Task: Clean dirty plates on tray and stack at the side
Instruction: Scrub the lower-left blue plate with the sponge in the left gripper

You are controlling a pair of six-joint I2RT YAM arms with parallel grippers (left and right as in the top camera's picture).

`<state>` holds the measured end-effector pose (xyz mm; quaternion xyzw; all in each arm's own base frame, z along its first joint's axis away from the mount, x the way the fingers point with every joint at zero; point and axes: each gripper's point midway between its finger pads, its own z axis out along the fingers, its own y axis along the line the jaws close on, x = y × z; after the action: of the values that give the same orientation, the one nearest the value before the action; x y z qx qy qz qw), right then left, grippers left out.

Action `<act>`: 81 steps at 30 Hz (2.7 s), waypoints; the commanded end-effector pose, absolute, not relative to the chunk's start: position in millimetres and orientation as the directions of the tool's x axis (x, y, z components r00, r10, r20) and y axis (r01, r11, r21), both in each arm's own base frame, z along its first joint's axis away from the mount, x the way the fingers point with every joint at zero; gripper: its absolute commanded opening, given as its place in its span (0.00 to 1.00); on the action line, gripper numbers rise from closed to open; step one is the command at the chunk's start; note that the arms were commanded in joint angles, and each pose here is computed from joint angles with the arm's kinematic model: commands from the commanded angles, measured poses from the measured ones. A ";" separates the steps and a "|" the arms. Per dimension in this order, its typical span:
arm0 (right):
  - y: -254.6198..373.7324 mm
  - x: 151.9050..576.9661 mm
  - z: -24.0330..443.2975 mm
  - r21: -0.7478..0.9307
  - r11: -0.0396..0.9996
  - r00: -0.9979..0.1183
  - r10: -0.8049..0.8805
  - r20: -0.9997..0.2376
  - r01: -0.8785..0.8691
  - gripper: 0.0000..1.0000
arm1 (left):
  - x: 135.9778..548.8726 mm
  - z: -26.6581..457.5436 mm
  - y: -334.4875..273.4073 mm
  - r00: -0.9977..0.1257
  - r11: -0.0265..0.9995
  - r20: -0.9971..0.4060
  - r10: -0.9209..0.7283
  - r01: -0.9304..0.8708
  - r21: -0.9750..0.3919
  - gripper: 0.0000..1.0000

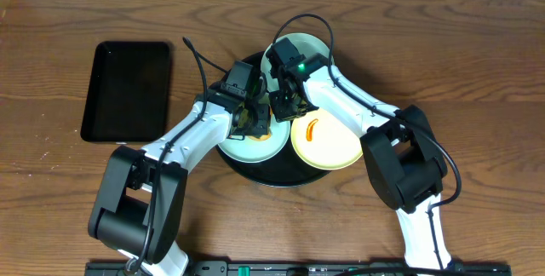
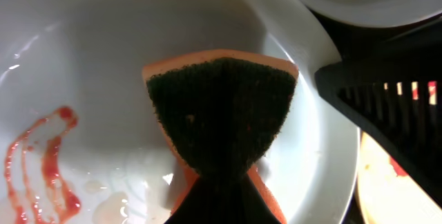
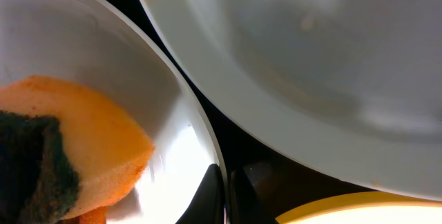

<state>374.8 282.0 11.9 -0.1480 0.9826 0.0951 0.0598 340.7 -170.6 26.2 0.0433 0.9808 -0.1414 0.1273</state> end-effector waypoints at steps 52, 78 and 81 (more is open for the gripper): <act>282.2 371.7 3.1 0.156 0.940 -0.950 -0.285 -0.131 -0.303 0.01 | 356.8 11.5 -143.4 -0.948 0.986 -0.300 -0.109 -0.066 -0.151 0.08; 281.2 370.8 2.9 0.154 0.941 -0.951 -0.284 -0.126 -0.302 0.01 | 354.1 20.7 -52.7 -0.941 0.936 -0.338 0.029 -0.093 0.340 0.08; 281.4 371.1 3.0 0.155 0.941 -0.950 -0.284 -0.127 -0.302 0.01 | 356.4 34.5 -53.9 -0.929 0.940 -0.369 0.016 -0.112 0.323 0.08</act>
<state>374.9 282.1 11.9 -0.1480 0.9826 0.0952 0.0599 351.8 -74.1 15.5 -0.0118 0.9775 0.1315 0.1648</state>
